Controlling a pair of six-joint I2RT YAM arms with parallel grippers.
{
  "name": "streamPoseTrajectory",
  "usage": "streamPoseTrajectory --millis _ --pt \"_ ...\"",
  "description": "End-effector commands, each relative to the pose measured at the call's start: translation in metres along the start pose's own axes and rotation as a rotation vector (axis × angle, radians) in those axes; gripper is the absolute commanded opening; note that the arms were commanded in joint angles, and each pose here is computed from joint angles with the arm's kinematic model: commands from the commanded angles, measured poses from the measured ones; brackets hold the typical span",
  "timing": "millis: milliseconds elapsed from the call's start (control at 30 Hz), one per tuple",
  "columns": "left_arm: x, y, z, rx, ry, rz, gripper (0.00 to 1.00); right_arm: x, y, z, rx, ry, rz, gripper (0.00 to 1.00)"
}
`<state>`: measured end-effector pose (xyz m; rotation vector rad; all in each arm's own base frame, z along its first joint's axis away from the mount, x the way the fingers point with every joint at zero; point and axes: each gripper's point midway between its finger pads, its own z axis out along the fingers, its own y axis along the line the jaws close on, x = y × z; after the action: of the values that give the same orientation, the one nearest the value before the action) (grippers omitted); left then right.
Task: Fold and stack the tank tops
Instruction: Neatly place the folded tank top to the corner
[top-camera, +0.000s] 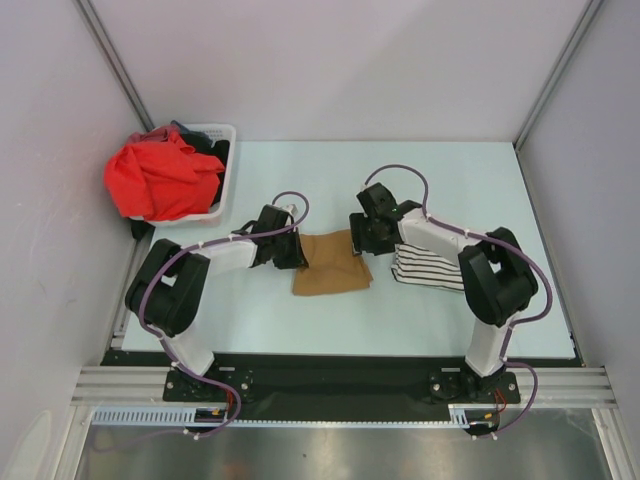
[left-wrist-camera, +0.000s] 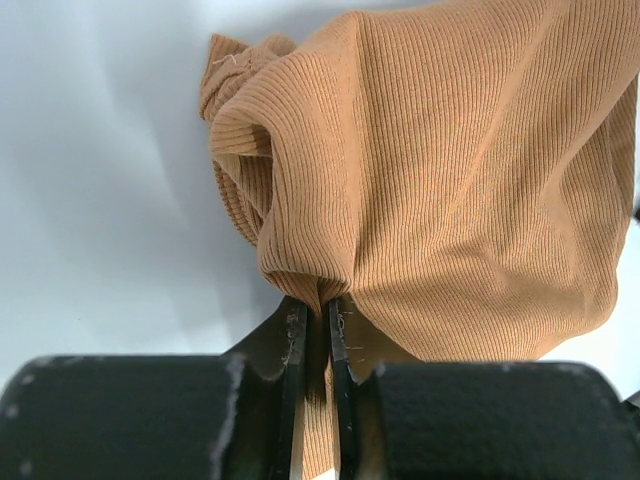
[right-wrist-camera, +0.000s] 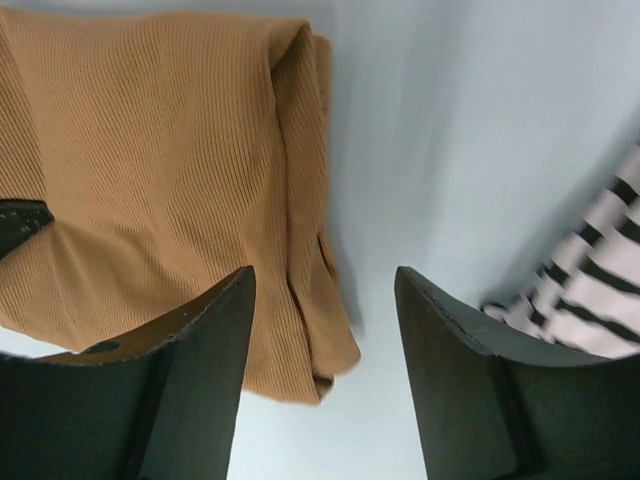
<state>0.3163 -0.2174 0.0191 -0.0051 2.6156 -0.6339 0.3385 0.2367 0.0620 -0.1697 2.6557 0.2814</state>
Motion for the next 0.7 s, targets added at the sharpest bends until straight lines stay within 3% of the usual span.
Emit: streamPoseTrajectory --millis 0,233,333,467,500,600,667 --pt "-0.003 0.014 -0.006 -0.054 -0.001 0.021 0.00 -0.009 0.020 0.015 -0.155 0.010 0.025 0.64" --pt "-0.002 0.018 -0.003 -0.060 0.005 0.017 0.00 0.010 0.023 0.046 -0.200 0.095 0.051 0.61" --pt "-0.001 0.020 0.000 -0.069 0.012 0.017 0.00 0.021 0.026 0.053 -0.182 0.120 0.036 0.45" --pt "0.001 0.023 0.007 -0.075 0.020 0.009 0.00 0.035 0.034 0.058 -0.166 0.144 -0.005 0.38" --pt "0.001 0.023 0.009 -0.073 0.021 -0.001 0.00 0.035 0.034 0.058 -0.159 0.141 -0.007 0.25" --pt "0.002 0.018 0.014 -0.065 0.024 -0.007 0.00 0.027 0.036 0.055 -0.156 0.110 -0.005 0.00" --pt "-0.002 0.011 0.015 -0.052 0.014 -0.006 0.00 0.020 0.035 0.049 -0.156 0.084 -0.002 0.00"
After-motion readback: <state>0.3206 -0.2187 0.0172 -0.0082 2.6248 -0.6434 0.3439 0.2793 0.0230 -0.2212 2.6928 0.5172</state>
